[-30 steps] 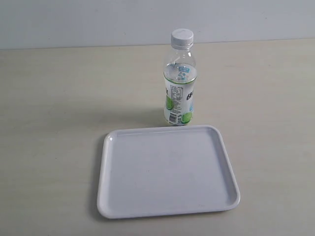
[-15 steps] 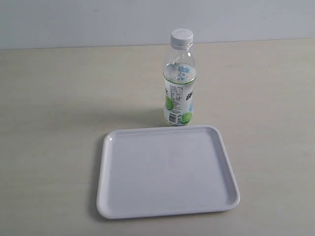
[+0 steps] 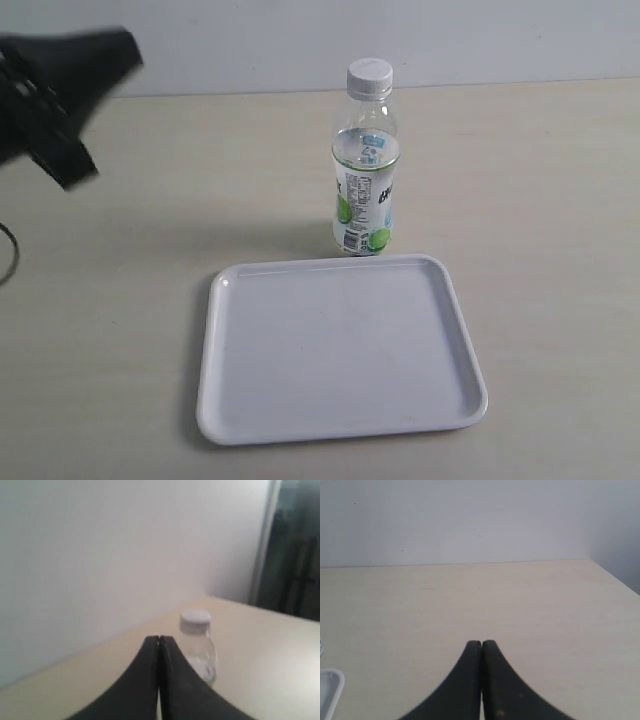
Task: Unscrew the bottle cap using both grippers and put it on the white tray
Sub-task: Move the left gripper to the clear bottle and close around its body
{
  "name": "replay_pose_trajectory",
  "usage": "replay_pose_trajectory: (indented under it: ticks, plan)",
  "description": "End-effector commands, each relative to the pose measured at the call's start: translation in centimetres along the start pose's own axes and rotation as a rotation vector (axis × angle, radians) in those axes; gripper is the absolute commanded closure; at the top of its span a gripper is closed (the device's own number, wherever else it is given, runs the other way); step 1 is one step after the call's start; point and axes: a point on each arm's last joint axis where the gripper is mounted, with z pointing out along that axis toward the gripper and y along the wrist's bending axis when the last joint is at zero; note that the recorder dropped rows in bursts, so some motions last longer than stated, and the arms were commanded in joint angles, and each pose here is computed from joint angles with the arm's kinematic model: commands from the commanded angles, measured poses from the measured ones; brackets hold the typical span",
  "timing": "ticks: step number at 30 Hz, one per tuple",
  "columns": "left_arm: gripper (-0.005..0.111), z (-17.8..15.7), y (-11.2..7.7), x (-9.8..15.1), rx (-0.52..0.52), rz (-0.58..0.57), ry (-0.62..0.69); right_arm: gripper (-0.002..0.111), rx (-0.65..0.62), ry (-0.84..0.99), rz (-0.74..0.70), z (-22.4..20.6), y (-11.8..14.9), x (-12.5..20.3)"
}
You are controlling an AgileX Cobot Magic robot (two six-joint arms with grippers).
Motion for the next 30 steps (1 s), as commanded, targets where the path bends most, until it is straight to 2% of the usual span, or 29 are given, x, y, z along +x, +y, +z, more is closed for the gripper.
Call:
replay_pose_trajectory:
  ticks: [1,7,10,13,16,18,22,30]
  plan:
    - [0.107,1.8,0.5,5.7,0.158,0.067,0.1,0.108,0.008,-0.001,-0.007,0.0,0.0,0.1]
    - [0.105,3.2,1.2,11.8,0.233,0.093,0.195,0.108,0.008,-0.001,-0.007,0.0,0.0,0.1]
    - [0.094,4.7,1.3,13.8,0.269,0.085,0.221,0.108,0.008,-0.001,-0.007,0.0,0.0,0.1]
    - [0.07,6.3,1.1,15.3,0.318,0.12,0.225,0.108,0.008,-0.001,-0.007,0.0,0.0,0.1]
    - [0.031,7.8,0.8,15.9,0.353,0.14,0.212,0.108,0.008,-0.001,-0.007,0.0,0.0,0.1]
    - [0.004,8.9,0.7,16.1,0.339,0.134,0.197,0.108,0.008,-0.001,-0.007,0.0,0.0,0.1]
    - [0.003,10.6,0.6,16.4,0.302,0.053,0.182,0.108,0.008,-0.001,-0.007,0.0,0.0,0.1]
    - [0.003,13.2,0.0,17.8,0.324,0.026,0.165,0.108,0.008,-0.001,-0.007,0.0,0.0,0.1]
